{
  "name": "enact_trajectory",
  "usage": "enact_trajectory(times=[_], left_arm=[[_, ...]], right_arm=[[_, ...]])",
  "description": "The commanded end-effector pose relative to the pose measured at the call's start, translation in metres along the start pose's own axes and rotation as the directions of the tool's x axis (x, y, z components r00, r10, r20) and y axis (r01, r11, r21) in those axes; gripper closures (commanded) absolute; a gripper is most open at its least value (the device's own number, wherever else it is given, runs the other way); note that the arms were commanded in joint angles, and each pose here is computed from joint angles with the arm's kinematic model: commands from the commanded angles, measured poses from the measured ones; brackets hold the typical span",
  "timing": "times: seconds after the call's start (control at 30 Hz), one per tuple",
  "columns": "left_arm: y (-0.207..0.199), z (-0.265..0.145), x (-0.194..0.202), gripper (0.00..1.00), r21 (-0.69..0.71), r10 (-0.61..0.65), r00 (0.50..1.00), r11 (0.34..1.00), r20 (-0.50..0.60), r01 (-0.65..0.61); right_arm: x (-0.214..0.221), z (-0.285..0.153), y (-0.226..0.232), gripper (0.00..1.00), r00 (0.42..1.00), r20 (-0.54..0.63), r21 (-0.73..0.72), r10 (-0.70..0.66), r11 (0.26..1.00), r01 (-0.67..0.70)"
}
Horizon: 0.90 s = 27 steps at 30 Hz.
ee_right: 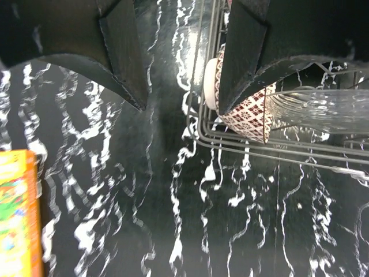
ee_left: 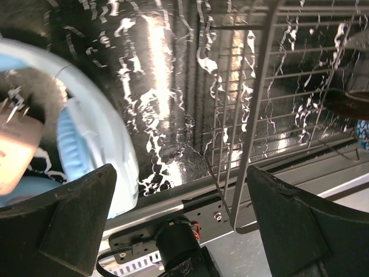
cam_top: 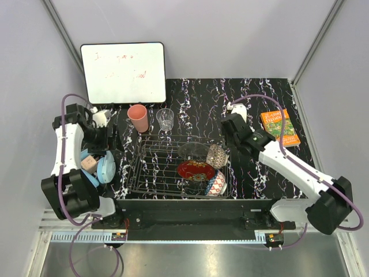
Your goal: Load the mixed dishes into the dish rack
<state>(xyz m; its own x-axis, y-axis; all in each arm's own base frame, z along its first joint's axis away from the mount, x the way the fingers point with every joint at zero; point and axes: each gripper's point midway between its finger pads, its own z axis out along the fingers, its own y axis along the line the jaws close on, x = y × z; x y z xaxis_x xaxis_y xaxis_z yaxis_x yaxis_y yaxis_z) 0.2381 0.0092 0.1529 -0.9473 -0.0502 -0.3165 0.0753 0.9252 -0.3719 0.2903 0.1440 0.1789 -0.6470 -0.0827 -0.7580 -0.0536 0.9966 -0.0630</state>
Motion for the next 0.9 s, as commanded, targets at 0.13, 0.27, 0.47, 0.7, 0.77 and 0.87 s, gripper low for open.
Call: enact_trajectory(times=[0.13, 0.27, 0.47, 0.7, 0.77, 0.87], left_arm=[[-0.011, 0.007, -0.004, 0.01, -0.004, 0.116, 0.993, 0.993, -0.012, -0.116], [-0.012, 0.014, -0.006, 0.01, -0.009, 0.148, 0.989, 0.989, -0.028, -0.149], [-0.011, 0.025, -0.008, 0.01, -0.043, 0.231, 0.971, 0.971, -0.055, -0.233], [-0.014, 0.04, -0.008, 0.01, -0.029, 0.24, 0.966, 0.969, -0.095, -0.244], [-0.02, 0.043, -0.008, 0.01, -0.019, 0.26, 0.961, 0.964, -0.097, -0.263], [-0.03, 0.05, -0.006, 0.01, -0.013, 0.294, 0.949, 0.955, -0.11, -0.298]], right_arm=[[0.009, 0.014, 0.011, 0.42, 0.99, -0.098, -0.052, 0.099, 0.993, -0.104], [0.018, 0.029, 0.01, 0.42, 0.984, -0.141, -0.05, 0.107, 0.992, -0.115], [0.033, 0.052, 0.005, 0.43, 0.973, -0.198, -0.027, 0.122, 0.991, -0.13], [0.029, 0.083, -0.01, 0.46, 0.964, -0.209, 0.01, 0.164, 0.986, -0.165], [0.021, 0.09, -0.015, 0.47, 0.964, -0.197, 0.014, 0.181, 0.983, -0.181], [0.014, 0.101, -0.018, 0.47, 0.962, -0.195, 0.017, 0.189, 0.982, -0.19]])
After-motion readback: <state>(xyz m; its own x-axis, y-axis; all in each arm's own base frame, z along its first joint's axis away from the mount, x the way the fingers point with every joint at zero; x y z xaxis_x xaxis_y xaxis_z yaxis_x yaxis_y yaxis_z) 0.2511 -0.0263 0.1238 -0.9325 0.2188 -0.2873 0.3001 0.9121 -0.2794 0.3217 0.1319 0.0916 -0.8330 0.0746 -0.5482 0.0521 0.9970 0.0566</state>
